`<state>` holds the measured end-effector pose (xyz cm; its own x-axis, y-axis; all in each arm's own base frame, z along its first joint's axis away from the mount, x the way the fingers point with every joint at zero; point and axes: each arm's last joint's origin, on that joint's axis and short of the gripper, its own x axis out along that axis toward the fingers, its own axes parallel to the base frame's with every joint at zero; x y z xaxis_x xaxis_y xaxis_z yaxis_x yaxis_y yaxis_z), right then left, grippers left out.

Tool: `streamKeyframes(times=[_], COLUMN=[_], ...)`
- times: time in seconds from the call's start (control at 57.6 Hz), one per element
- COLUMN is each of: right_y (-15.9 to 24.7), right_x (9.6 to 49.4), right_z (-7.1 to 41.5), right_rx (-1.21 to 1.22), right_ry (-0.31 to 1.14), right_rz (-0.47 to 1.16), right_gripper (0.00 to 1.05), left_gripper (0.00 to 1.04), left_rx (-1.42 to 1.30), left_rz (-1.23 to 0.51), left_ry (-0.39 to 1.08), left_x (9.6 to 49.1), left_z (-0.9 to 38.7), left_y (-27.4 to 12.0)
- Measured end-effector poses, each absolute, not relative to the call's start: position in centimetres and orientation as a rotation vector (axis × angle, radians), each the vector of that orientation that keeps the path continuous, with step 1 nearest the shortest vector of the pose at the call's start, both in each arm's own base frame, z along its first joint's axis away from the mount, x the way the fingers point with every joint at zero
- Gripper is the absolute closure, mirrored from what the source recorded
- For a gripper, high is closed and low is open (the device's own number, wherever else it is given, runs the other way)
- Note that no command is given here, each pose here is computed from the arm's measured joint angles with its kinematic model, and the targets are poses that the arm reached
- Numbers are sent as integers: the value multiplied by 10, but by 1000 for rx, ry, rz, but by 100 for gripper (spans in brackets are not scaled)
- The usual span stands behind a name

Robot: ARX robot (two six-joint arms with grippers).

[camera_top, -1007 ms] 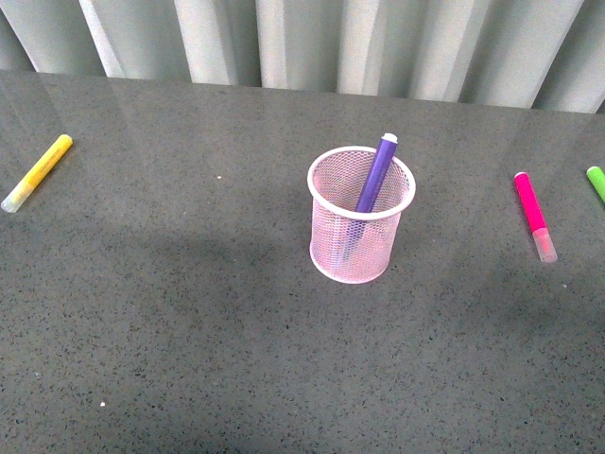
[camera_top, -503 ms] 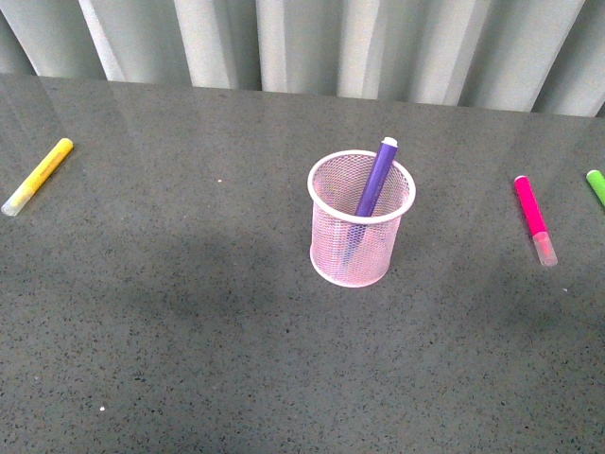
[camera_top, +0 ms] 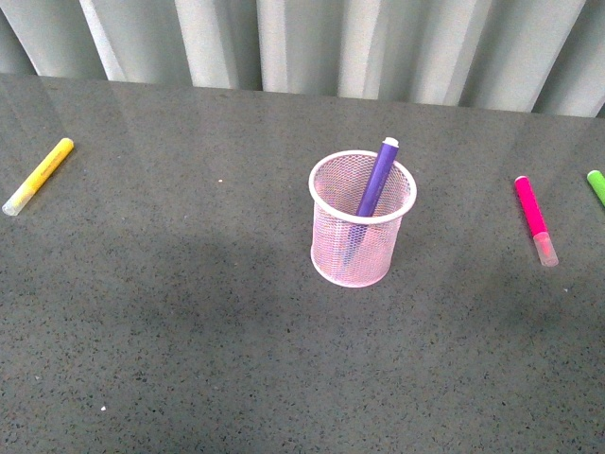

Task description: Insert purple and pink pens into pink cup

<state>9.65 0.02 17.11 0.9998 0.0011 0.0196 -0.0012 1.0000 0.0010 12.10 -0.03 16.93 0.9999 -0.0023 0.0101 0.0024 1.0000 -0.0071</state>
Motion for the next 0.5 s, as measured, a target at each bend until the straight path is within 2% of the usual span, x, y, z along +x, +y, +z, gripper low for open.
streamKeyframes(times=[0.503], right_y=[0], right_x=[96], right_z=[171], right_rx=[1], right_ry=[-20], right_rz=[1], right_gripper=[7], left_gripper=[101], left_rx=[-7], left_rz=[-2], left_ry=[-12], left_x=[110], left_z=[169], left_y=[0])
